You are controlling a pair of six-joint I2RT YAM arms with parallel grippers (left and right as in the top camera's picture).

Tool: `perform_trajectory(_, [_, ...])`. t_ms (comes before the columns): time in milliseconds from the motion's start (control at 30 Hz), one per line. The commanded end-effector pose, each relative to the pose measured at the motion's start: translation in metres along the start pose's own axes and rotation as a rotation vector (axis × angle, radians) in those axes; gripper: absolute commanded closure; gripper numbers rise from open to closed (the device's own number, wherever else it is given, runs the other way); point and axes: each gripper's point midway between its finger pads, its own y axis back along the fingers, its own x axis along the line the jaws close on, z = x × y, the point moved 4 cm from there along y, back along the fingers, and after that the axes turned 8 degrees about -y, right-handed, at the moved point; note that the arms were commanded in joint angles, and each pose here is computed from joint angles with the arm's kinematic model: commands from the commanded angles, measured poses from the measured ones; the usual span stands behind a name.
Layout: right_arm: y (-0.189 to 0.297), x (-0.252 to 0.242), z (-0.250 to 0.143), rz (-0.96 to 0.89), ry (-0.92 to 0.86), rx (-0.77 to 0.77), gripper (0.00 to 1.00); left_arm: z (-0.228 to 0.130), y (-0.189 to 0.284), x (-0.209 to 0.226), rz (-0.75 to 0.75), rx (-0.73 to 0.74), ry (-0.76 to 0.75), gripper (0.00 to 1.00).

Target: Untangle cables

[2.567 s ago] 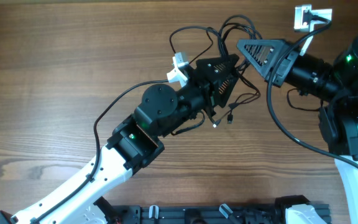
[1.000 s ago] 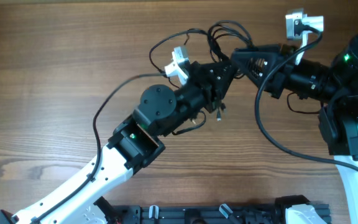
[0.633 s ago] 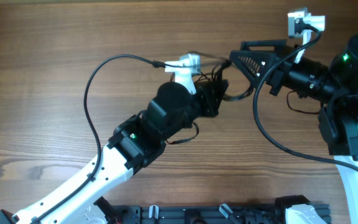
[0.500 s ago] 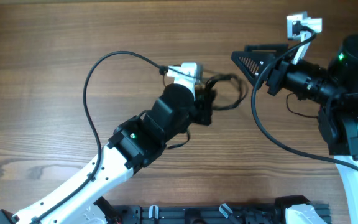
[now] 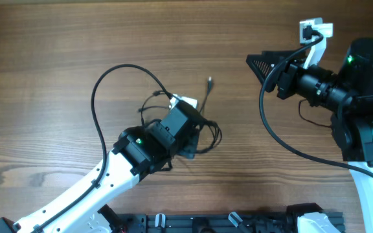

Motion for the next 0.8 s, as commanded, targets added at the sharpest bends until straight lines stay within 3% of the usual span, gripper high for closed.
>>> perform_trajectory(0, [0.0,-0.003,-0.004,-0.026,0.066,0.018,0.43,-0.007,0.005,-0.01,-0.106,0.062,0.076,0.96])
perform_trajectory(200, [0.002,-0.014,-0.026,-0.066,0.212,0.121,0.22,-0.012,0.02,0.006,-0.187,0.185,0.276,0.96])
perform_trajectory(367, [0.004,-0.011,-0.042,-0.009,0.324,0.199,0.01,0.006,0.036,0.012,-0.292,0.171,0.365,0.96])
perform_trajectory(600, [-0.006,-0.018,-0.052,0.04,0.337,0.274,0.01,0.047,0.053,-0.008,-0.49,0.027,0.357,0.96])
perform_trajectory(767, [-0.021,-0.009,-0.07,0.169,0.405,0.361,0.0,0.067,0.05,-0.01,-0.52,-0.041,0.365,0.96])
